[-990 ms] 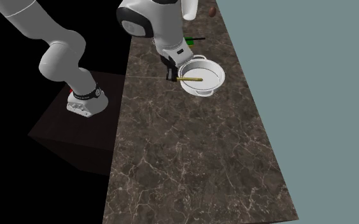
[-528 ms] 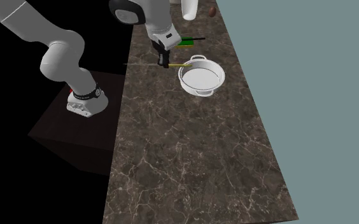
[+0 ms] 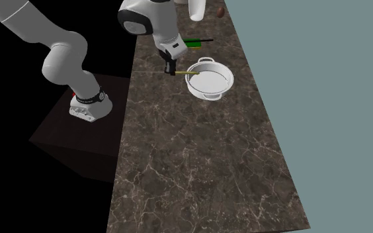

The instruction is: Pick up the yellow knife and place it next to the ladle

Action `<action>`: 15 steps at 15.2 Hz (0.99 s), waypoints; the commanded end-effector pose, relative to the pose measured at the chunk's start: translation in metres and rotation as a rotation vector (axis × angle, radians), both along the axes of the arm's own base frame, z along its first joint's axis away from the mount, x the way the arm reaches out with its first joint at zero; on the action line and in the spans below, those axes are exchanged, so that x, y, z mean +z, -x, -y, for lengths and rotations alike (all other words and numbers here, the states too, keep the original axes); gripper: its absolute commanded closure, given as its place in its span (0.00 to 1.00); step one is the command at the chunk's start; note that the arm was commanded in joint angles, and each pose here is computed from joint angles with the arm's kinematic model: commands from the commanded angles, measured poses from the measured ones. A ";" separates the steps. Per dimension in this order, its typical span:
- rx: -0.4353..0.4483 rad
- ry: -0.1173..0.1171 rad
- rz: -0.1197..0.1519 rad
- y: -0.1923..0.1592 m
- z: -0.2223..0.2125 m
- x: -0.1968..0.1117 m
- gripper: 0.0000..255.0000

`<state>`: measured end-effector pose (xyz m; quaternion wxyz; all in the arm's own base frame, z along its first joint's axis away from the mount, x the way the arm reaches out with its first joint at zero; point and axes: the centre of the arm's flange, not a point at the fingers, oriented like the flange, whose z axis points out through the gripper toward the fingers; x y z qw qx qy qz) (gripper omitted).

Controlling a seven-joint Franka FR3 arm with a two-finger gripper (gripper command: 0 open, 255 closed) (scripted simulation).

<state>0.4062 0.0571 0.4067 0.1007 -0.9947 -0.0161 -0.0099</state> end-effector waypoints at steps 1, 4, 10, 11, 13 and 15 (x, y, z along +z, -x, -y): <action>0.000 0.000 0.001 0.001 0.000 -0.009 1.00; 0.000 0.000 0.001 0.001 0.000 -0.025 1.00; 0.000 0.000 0.001 0.001 0.000 -0.057 1.00; 0.000 0.000 0.001 0.001 0.000 -0.061 1.00; 0.000 0.000 0.001 0.001 0.000 -0.061 1.00; 0.000 0.000 0.001 0.001 0.000 -0.061 1.00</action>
